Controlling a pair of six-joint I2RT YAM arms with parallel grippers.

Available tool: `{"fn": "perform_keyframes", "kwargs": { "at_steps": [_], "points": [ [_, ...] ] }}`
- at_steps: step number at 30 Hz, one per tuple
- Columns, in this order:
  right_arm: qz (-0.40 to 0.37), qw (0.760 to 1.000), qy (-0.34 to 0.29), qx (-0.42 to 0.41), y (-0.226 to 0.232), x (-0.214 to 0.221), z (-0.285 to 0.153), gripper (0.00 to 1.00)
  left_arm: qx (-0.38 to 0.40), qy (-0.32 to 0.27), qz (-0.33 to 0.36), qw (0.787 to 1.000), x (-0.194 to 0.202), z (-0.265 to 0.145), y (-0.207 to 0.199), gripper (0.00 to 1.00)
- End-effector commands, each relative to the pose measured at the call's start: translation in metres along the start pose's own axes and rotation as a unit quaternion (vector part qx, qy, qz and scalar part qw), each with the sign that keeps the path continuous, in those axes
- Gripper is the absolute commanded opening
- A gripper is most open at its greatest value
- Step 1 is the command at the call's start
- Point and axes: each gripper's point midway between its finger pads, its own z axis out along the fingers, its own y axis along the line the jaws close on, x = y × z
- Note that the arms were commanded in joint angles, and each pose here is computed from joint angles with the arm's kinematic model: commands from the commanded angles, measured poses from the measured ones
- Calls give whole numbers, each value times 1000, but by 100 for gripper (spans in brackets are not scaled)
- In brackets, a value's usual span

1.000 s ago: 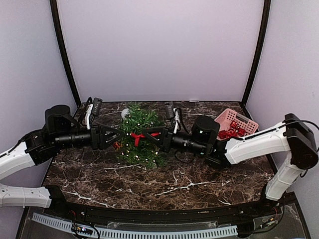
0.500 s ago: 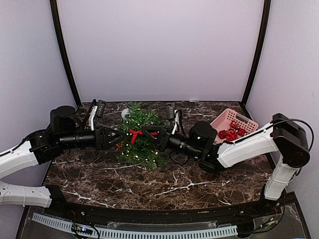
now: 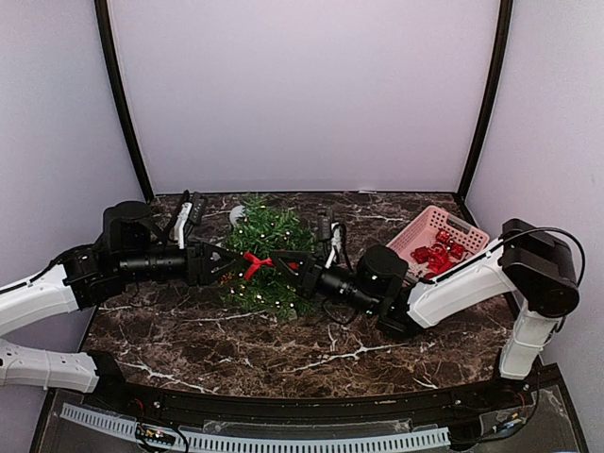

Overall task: Decorate the small christmas tree
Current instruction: Place the bow in the gap of branches.

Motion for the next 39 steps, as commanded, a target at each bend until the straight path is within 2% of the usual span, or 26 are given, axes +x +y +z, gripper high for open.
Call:
{"fn": "perform_keyframes", "kwargs": {
  "at_steps": [1, 20, 28, 31, 34, 36, 39],
  "points": [
    [-7, 1000, -26, 3, 0, -3, -1, 0, 3, -2, 8, 1000, 1, 2, 2, 49],
    [-14, 999, -52, 6, -2, -12, 9, 0, 6, 16, 2, 1000, 11, 20, 10, 49],
    [-14, 999, -51, 4, -1, -11, 9, 0, 14, 27, -11, 999, 19, 31, 12, 43],
    [-14, 999, -51, 5, -2, -11, 9, 0, 16, 32, -15, 999, 21, 33, 13, 31],
    [-14, 998, -54, 4, -1, -13, 10, 0, 30, 31, -17, 999, 23, 31, 8, 12],
    [-15, 998, -55, 3, 0, -14, 10, 0, 28, 25, -17, 999, 22, 29, 9, 3],
    [-19, 998, -60, 2, 3, -19, 10, 0, 13, 14, -16, 1000, 19, 23, 12, 0]
  ]
}}
